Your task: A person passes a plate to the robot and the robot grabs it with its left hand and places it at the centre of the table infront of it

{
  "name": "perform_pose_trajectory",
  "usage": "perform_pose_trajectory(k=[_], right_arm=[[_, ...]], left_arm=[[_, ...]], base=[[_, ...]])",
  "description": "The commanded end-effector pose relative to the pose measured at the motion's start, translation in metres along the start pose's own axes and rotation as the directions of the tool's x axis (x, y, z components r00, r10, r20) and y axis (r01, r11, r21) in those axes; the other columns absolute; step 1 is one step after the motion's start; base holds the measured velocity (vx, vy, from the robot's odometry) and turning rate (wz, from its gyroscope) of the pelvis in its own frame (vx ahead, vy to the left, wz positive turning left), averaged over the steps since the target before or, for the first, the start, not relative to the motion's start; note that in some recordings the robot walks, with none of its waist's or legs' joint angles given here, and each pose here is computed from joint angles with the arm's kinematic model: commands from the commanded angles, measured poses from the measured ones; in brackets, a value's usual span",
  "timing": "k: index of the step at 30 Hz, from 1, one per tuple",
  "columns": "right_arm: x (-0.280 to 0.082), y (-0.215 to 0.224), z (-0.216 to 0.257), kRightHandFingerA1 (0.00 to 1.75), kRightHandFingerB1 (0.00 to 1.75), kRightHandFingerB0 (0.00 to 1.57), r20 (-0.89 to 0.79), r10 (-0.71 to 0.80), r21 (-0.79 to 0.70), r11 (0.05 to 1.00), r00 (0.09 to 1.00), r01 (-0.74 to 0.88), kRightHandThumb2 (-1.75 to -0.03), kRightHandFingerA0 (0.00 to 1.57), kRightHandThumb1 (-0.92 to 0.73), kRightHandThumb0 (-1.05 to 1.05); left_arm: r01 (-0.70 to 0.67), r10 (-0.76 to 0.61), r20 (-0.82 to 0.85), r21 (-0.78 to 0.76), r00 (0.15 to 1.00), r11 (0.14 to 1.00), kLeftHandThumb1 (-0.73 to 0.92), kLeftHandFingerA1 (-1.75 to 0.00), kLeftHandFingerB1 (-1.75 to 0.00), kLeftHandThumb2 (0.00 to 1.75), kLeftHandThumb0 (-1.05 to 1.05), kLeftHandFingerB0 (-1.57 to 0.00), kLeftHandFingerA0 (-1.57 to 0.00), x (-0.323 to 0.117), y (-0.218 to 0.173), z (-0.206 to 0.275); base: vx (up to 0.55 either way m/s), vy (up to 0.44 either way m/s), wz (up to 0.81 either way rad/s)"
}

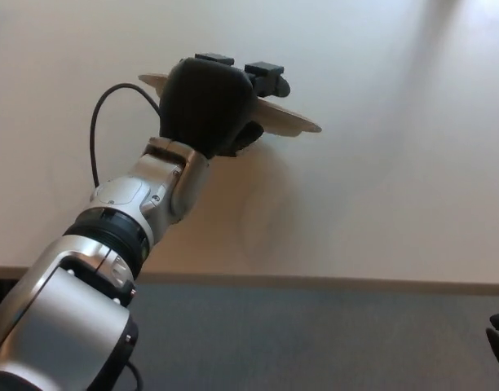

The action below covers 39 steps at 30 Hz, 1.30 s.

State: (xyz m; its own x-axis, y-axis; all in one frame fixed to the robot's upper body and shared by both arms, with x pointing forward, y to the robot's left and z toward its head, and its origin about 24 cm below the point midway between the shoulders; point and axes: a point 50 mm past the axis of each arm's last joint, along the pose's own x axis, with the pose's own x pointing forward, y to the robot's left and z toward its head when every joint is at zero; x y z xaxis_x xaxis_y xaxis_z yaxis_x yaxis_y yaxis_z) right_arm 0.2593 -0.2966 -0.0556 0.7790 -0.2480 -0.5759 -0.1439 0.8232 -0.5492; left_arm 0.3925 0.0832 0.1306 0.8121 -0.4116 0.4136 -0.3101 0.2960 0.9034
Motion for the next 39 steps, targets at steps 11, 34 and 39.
perform_pose_trajectory(k=[11, 34, 39], right_arm=[[0.002, -0.003, 0.008, 0.65, 0.53, 0.22, 0.009, -0.008, -0.008, 1.000, 1.000, 0.008, -1.10, 0.32, -0.65, -0.87], [0.005, -0.006, 0.018, 0.67, 0.53, 0.21, 0.028, -0.010, -0.027, 1.000, 1.000, 0.010, -1.10, 0.35, -0.64, -0.87], [0.005, -0.006, 0.017, 0.61, 0.48, 0.29, 0.028, -0.004, -0.013, 1.000, 1.000, 0.004, -0.64, 0.29, -0.80, -0.88]], left_arm=[[0.266, -0.275, -0.128, -0.085, 0.953, 0.960, 0.54, -0.87, -0.66, 0.56, -0.10, -0.77, -0.76, -0.019, -0.038, 0.004], [0.447, -0.471, -0.184, -0.156, 0.863, 0.881, 0.62, 0.00, 0.00, 0.60, -1.01, 0.00, 0.00, 0.002, -0.021, -0.007], [0.466, -0.490, -0.191, -0.159, 0.851, 0.870, 0.63, 0.00, 0.00, 0.60, -1.04, 0.00, 0.00, 0.009, -0.015, -0.005]], base=[[0.00, 0.000, 0.00], [0.00, 0.000, 0.00], [0.00, 0.000, 0.00]])
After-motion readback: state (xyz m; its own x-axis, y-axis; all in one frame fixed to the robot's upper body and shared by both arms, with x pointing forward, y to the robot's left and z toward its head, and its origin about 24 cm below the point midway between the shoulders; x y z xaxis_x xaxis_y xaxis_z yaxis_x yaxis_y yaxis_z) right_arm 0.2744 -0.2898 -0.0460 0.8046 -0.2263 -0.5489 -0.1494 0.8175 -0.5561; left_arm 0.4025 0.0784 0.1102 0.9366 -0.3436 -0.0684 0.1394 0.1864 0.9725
